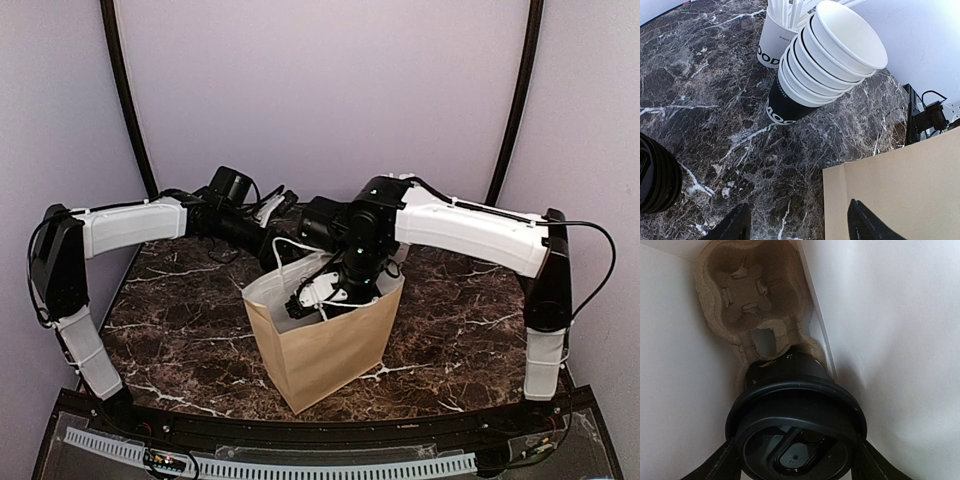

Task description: Pack the takeout coffee

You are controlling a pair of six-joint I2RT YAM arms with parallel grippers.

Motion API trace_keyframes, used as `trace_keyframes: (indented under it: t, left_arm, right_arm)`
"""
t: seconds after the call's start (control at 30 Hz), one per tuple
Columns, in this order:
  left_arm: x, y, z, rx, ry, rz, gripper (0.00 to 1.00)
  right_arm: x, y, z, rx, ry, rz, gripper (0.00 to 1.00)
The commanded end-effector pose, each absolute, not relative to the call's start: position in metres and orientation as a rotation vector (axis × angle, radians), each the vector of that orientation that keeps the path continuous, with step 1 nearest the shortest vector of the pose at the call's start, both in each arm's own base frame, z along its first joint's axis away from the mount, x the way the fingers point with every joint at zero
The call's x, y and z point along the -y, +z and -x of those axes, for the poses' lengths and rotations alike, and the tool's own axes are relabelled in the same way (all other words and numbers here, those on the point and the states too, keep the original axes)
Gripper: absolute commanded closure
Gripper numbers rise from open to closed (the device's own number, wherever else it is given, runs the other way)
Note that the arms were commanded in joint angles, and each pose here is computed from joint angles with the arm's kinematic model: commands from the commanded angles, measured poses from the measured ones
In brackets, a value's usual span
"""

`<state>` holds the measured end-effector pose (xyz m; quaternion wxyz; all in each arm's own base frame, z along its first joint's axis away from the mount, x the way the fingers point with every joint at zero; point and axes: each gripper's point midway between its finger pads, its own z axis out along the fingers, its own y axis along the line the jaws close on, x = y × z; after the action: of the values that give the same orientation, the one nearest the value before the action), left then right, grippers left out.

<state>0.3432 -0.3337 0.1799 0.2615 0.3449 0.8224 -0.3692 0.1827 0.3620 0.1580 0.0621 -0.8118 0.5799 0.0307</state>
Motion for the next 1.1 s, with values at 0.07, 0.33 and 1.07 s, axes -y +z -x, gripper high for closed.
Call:
trace_keyframes:
  t: [0.07,0.33,1.07]
  left_arm:
    - [0.324,0.188,-0.332,-2.221,-1.002,-0.92,0.31]
    - [0.32,0.202,-0.329,-2.195,-0.982,-0.922,0.31]
    - [0.312,0.307,-0.251,-2.021,-0.948,-0.981,0.31]
  right_arm:
    - [-0.36,0.192,-0.188,-1.74,-0.007,2.382,0.2]
    - [-0.364,0.211,-0.18,-1.7,0.0,2.342,0.01]
    - [-0.365,0.299,-0.18,-1.58,0.042,2.116,0.01]
